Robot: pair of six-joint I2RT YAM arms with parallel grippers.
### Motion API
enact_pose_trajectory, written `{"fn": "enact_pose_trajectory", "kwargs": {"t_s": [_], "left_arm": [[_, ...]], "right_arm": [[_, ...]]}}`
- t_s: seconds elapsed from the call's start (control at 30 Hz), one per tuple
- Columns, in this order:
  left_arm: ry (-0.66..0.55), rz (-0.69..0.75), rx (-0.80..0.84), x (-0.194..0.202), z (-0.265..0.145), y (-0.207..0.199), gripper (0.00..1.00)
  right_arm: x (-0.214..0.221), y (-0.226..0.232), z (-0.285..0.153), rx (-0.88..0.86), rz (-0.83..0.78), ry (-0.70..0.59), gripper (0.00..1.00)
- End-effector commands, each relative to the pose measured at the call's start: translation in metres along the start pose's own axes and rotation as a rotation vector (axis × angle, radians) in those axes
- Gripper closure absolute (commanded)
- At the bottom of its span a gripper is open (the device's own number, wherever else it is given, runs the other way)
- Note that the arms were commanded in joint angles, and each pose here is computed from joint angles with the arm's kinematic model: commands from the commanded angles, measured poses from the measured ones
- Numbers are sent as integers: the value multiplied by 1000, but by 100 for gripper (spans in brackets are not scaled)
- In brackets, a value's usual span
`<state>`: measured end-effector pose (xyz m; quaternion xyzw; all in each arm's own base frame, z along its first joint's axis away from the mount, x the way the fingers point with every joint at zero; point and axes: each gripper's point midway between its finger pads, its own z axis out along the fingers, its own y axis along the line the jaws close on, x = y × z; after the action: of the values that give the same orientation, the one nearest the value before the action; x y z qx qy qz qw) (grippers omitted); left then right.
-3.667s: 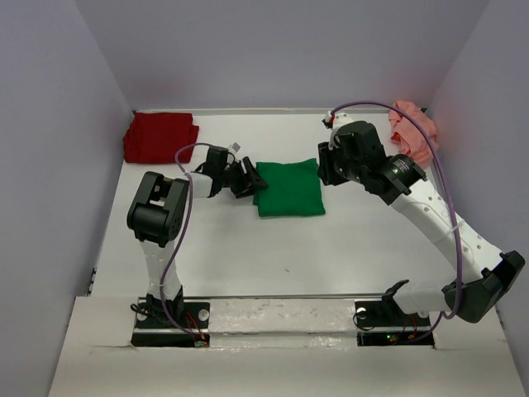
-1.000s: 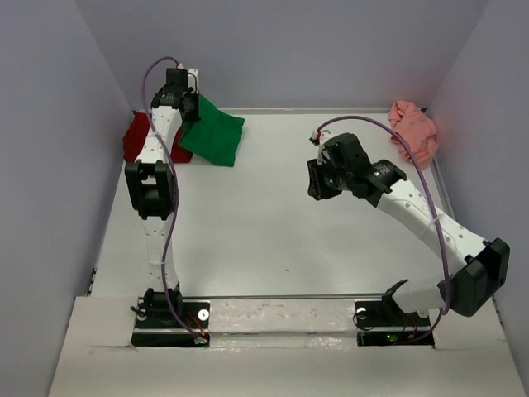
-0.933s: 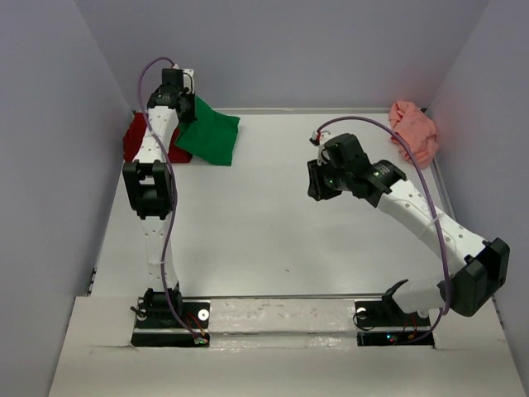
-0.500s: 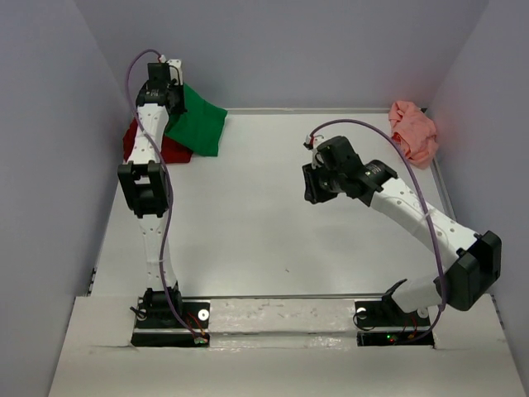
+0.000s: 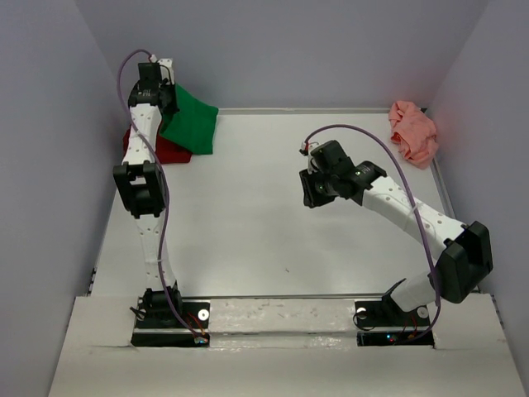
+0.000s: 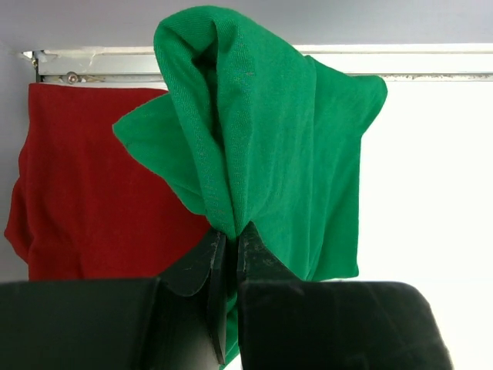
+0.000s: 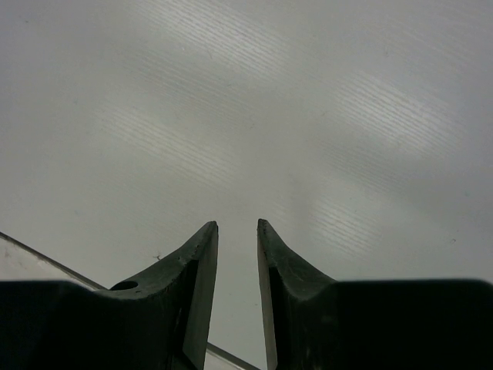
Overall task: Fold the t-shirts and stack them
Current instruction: Neatly place the folded tshirt to the corner
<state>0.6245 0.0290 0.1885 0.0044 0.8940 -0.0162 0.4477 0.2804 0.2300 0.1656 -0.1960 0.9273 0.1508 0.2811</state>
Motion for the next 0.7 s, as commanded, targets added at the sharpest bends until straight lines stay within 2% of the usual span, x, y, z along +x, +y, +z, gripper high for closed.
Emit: {"fn": "enact_pose_trajectory", "kwargs": {"t_s": [0.0,0.2,0.67], "left_arm": [[-144,18,-15,-55,-47,7,100],[-154,5,-37,-59,-58,17,100],[-233,2,-34,-87,-109,10,100]], "right_arm": [[-8,7,1,-26,-12,-41,67],[-4,9,4,-30,-21,-38,67],[-1,12,12,-52,-20,-34,67]]}}
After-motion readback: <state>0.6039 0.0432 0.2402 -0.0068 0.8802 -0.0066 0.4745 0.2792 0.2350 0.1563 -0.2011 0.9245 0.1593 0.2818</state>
